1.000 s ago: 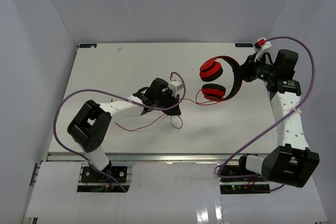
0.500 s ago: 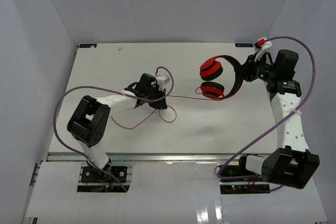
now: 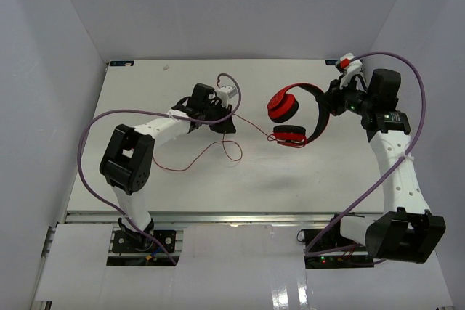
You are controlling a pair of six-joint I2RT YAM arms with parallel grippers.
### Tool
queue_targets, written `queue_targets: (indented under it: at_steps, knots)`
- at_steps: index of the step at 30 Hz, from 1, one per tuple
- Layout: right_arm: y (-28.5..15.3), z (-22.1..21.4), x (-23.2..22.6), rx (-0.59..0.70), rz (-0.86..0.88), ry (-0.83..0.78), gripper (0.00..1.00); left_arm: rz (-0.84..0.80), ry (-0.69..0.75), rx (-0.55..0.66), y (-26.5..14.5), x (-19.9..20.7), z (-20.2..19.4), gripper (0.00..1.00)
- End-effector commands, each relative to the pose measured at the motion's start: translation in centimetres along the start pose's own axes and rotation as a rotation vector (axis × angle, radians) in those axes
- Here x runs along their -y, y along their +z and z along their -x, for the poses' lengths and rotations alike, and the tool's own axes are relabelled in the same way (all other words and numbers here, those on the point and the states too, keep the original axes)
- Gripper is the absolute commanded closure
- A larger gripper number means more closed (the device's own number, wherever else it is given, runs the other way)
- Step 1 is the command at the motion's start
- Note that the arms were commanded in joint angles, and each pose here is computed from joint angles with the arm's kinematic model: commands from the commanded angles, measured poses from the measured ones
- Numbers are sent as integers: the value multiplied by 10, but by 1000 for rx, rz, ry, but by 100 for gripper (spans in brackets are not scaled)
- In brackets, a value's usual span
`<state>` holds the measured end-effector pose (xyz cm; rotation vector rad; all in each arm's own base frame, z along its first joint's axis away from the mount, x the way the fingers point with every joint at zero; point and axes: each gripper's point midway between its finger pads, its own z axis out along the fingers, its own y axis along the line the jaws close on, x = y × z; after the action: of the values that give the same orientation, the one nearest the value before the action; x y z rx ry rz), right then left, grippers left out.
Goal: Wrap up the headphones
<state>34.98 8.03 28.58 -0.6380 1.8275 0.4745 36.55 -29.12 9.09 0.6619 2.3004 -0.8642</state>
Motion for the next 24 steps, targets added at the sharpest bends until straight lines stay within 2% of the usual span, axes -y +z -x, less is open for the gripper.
queue_targets:
  at_steps: [1,7,17,24]
  knots:
    - [-4,13,-20,30,10,-134,92,-130,32,30,-7,24,27,99]
    - [8,3,-46,-11,44,-251,92,-174,39,27,-10,33,30,98]
    - [24,-33,-57,-111,22,-370,92,-210,27,22,-21,46,40,98]
    - [33,-44,-67,-139,6,-453,92,-213,-4,-30,-26,50,38,97]
